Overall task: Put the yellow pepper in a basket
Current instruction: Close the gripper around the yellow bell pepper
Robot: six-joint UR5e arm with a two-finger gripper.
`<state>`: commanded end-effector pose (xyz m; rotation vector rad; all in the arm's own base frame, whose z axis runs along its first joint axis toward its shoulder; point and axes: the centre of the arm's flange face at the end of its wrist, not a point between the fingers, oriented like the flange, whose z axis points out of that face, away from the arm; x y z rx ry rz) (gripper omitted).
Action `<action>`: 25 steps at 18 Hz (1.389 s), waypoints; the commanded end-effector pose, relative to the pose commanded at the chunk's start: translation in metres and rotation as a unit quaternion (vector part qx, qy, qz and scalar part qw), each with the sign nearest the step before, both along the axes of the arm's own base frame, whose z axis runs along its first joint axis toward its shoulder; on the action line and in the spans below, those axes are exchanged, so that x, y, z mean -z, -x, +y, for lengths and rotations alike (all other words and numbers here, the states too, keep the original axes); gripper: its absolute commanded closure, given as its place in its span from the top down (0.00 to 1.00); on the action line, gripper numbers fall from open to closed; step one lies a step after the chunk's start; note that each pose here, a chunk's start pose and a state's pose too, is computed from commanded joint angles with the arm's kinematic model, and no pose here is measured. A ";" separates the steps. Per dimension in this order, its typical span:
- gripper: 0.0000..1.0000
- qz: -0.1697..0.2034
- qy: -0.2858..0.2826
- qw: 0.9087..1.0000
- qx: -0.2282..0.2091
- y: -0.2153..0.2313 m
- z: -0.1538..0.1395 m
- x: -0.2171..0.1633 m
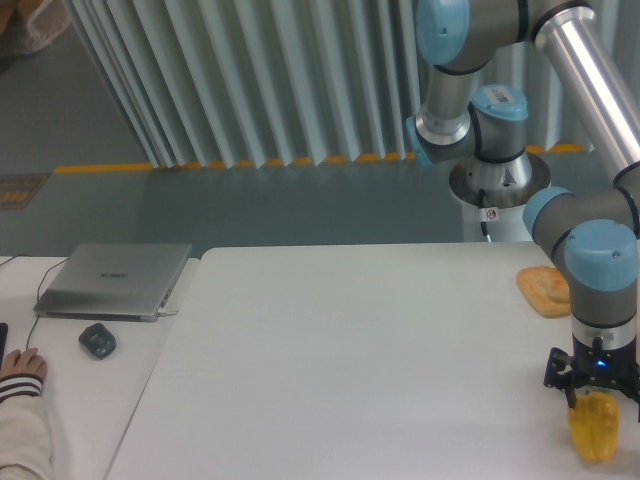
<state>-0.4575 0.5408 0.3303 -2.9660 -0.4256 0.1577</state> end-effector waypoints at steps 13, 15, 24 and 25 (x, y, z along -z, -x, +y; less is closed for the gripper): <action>1.00 -0.022 0.003 1.000 -0.004 0.000 -0.003 0.020; 1.00 -0.023 0.007 1.000 -0.004 0.002 -0.003 0.025; 1.00 -0.027 0.020 0.999 -0.002 0.005 -0.001 0.043; 1.00 -0.027 0.022 0.999 -0.002 0.006 -0.001 0.045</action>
